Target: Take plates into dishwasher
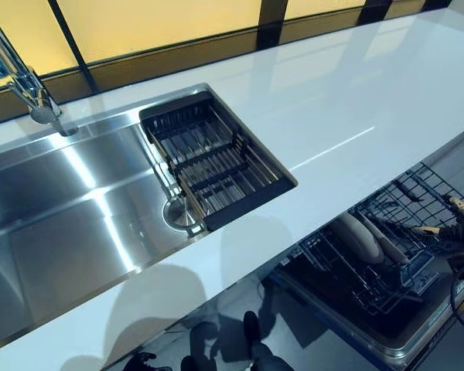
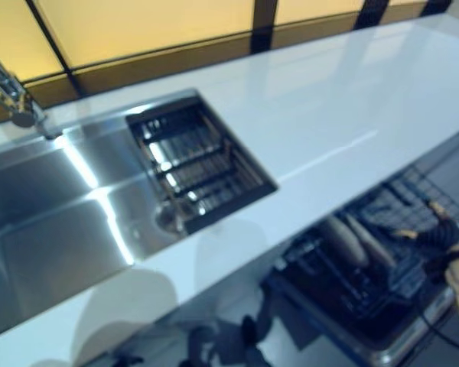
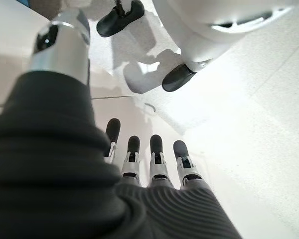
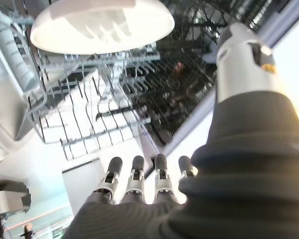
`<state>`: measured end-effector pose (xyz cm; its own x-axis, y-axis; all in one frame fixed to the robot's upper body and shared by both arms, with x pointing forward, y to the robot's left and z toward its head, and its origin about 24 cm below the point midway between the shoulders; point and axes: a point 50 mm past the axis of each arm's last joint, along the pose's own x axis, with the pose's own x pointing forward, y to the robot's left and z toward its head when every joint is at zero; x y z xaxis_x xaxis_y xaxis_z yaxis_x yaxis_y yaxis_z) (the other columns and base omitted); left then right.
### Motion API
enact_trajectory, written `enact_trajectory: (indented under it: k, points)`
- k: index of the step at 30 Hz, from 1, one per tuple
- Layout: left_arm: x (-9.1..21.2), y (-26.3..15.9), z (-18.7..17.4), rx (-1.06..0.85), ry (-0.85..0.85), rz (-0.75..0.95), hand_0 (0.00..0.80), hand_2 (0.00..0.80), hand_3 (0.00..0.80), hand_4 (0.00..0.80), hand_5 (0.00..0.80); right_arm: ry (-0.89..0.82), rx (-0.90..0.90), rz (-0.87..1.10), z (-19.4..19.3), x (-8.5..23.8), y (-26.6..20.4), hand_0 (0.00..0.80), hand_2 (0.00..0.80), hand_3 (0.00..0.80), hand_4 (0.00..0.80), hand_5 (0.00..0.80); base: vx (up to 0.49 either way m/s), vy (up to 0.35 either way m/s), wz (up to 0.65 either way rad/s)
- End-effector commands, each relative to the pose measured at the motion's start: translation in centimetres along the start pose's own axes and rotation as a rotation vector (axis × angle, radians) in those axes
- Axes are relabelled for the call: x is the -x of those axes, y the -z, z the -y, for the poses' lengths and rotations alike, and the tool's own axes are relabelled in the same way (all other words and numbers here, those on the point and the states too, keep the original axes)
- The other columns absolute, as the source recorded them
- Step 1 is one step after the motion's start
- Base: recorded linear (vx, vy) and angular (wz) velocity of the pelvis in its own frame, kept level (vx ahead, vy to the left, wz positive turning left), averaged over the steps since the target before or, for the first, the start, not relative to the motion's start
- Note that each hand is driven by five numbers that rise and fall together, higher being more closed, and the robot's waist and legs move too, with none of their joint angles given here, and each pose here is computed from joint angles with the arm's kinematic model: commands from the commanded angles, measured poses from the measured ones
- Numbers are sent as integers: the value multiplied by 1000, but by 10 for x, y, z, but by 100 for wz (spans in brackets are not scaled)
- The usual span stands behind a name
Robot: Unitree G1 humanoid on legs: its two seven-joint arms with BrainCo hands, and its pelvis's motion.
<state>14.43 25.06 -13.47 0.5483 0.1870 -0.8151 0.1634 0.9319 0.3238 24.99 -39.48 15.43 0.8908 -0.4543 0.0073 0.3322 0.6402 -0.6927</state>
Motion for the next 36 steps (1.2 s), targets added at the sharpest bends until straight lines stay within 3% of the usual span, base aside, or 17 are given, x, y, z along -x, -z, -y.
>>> enact_trajectory:
  k: [1, 12, 16, 22, 25, 36]
  points:
    - [-4, -27, -32, 81, -143, 113, 0, 0, 0, 0, 0, 226, -87, 147, 49, 0, -34, 0, 0, 0, 0, 0, 44, 43, -8]
    - [-2, -10, -23, 92, -125, 68, 0, 0, 0, 0, 0, 436, -469, 34, 52, 11, 7, 0, 0, 0, 0, 0, 56, 47, -24]
    - [-2, -8, -22, 91, -121, 58, 0, 0, 0, 0, 0, 469, -520, -43, 52, 14, 28, 0, 0, 0, 0, 0, 55, 20, -2]
    - [-2, -6, -25, 78, -120, 49, 0, 0, 0, 0, 0, 448, -609, -205, 39, 23, 73, 0, 0, 0, 0, 0, 41, -14, -4]
    - [-3, -11, -27, 67, -123, 59, 0, 0, 0, 0, 0, 376, -749, -300, 14, 26, 95, 0, 0, 0, 0, 0, -4, -40, 3]
    - [-8, -41, -25, 39, -113, 139, 0, 0, 0, 0, 0, 272, -958, -501, -47, 32, 127, 0, 0, 0, 0, 0, -23, -63, 3]
